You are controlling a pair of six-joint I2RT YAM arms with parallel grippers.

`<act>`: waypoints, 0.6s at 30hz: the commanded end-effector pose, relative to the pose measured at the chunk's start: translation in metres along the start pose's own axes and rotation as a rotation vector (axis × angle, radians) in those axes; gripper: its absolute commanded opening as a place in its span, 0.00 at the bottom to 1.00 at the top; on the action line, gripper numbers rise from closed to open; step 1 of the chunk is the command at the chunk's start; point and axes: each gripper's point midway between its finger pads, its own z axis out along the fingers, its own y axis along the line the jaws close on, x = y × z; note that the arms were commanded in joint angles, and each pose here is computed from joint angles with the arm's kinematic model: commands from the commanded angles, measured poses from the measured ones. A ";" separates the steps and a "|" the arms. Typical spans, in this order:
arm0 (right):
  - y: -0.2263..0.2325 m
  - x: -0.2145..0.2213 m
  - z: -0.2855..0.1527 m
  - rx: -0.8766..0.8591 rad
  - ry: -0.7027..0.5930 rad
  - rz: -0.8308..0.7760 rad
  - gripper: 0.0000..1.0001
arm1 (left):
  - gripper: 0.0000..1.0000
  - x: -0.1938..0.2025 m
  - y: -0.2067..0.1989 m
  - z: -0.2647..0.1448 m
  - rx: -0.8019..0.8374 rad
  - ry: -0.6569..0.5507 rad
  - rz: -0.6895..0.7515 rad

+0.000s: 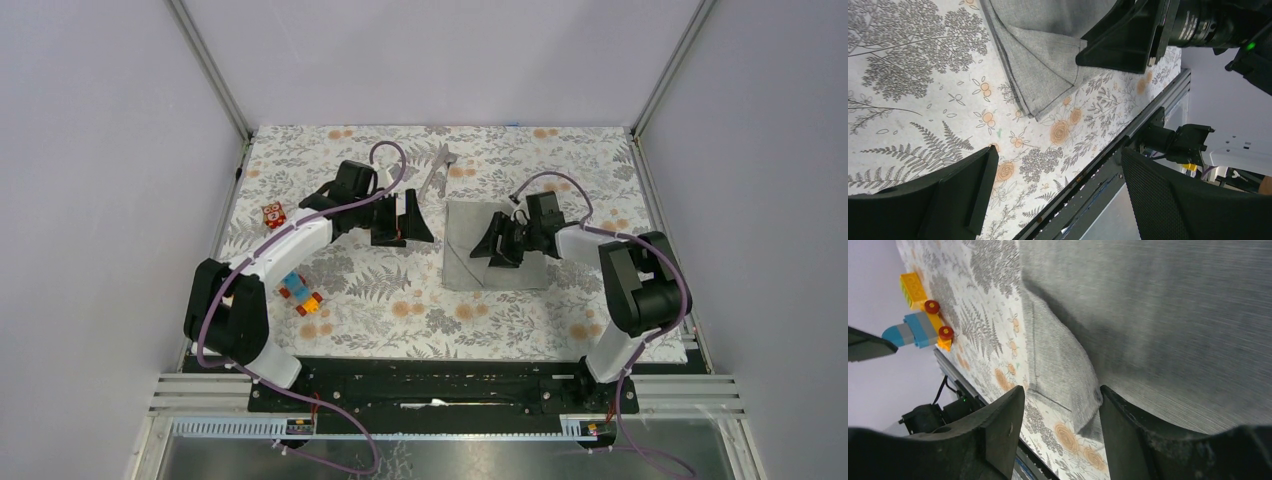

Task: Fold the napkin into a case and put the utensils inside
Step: Fold the rectangle-folded napkin at the center of the board.

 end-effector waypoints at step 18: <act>0.064 0.014 -0.040 -0.159 -0.056 -0.159 0.68 | 0.88 0.002 0.039 0.031 -0.116 0.055 -0.074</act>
